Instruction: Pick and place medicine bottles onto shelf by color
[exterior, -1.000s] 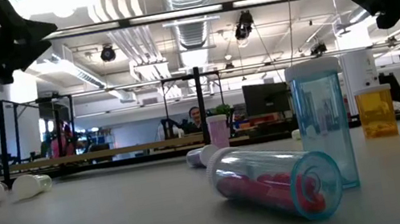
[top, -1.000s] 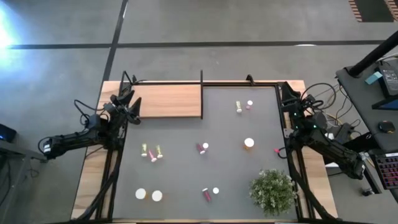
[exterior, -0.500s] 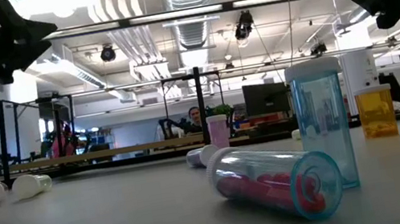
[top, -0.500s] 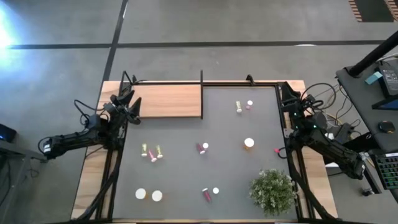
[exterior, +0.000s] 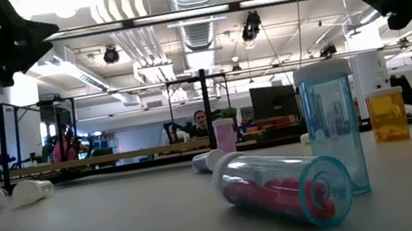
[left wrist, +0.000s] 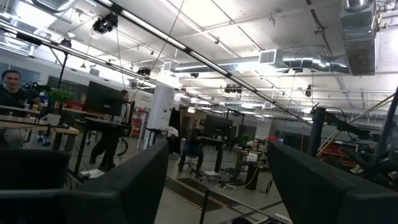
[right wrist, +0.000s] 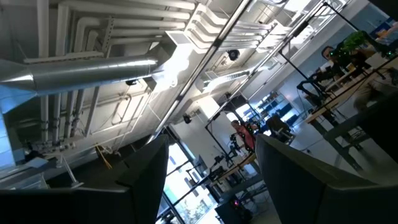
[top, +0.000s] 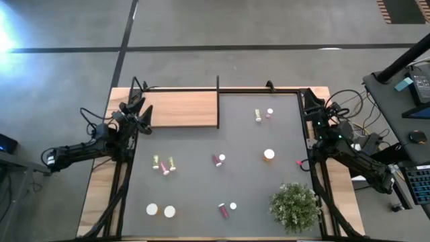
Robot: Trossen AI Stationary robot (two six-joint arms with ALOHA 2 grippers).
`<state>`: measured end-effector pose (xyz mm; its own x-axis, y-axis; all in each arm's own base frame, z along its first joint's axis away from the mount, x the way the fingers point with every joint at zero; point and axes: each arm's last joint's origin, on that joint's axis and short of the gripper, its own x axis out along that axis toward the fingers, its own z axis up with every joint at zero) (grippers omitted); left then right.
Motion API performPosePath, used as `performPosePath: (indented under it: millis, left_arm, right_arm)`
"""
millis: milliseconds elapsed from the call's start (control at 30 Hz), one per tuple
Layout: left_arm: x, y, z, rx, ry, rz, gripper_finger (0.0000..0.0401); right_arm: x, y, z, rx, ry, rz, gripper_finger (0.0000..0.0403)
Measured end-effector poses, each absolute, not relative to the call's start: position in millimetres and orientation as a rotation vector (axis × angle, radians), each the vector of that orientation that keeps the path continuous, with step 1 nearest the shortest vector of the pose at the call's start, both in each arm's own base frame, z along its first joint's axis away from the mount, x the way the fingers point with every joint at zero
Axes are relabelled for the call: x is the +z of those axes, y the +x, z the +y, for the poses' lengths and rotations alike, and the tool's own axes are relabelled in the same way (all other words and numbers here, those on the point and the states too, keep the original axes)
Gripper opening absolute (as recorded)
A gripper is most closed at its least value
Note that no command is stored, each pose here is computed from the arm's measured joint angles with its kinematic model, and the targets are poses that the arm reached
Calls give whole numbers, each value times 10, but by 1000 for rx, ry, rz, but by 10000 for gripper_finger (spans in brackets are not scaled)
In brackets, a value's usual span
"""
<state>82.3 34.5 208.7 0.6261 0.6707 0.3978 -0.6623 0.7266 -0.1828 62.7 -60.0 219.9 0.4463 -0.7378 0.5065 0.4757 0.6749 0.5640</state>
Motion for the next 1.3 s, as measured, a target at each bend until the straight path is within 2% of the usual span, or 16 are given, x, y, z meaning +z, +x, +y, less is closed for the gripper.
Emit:
performPosePath:
  millis: [1300]
  left_arm:
    - [2113, 806, 345, 778, -21, -495, 259]
  right_arm:
    - [2199, 627, -600, -773, 366, -804, 231]
